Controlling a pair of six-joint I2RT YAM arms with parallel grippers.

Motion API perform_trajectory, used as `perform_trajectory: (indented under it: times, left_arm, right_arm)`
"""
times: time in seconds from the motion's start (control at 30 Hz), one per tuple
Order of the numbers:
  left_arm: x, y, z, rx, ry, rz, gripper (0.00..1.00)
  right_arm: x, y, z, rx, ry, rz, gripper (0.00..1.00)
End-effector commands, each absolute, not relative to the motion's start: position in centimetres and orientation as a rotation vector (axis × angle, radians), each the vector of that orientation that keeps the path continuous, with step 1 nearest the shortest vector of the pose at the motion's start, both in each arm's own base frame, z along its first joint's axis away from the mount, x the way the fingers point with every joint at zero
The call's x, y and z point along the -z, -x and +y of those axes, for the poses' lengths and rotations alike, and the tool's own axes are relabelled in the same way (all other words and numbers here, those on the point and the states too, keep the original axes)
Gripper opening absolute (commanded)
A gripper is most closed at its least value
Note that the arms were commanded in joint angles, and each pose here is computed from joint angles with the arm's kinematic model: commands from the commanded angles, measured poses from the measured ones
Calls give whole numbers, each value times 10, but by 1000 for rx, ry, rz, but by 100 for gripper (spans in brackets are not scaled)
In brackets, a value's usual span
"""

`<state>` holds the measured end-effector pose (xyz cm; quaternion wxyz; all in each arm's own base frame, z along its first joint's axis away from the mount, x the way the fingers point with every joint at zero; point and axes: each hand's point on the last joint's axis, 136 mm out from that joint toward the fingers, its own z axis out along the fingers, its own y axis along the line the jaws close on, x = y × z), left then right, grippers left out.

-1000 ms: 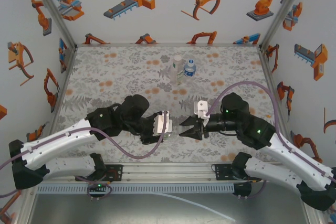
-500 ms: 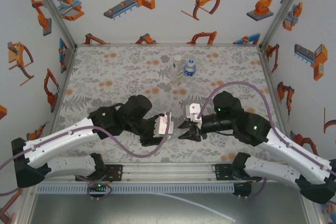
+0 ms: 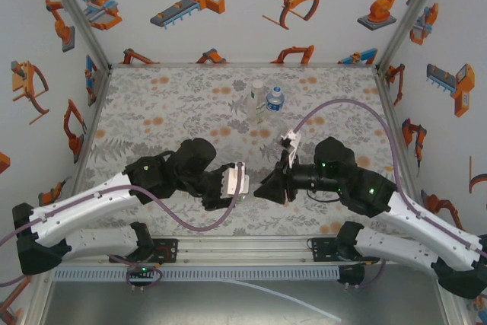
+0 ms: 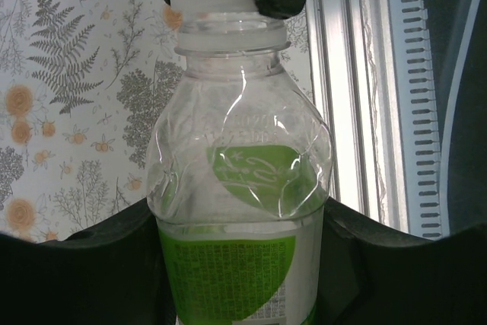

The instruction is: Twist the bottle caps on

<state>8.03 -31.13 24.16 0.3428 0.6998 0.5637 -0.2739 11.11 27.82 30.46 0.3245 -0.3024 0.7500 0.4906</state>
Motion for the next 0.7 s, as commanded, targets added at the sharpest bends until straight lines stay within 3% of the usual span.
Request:
perform_trajectory:
  times: [0.0,0.17,0.27,0.4,0.53,0.67]
  left_arm:
    - [-275,-81,-332,758,-1744,1297,0]
    - [-276,-88,-334,719,-1719,1298,0]
    - [-276,-92,-335,702,-1702,1297,0]
    - [-278,-92,-335,700,-1699,1281,0]
    - [-276,-88,-337,716,-1719,1262,0]
    - [-274,-87,-336,728,-1722,1276,0]
  right_arm:
    - [-286,-136,274,-1440,152,2229,1]
    - [-246,-141,249,-1481,-464,2399,4]
    - [-249,-145,240,-1516,-584,2338,12]
    - [-262,-145,243,-1526,-532,2327,26]
    - [-282,-144,258,-1502,-281,2315,48]
    - [-300,-146,260,-1426,-84,2264,61]
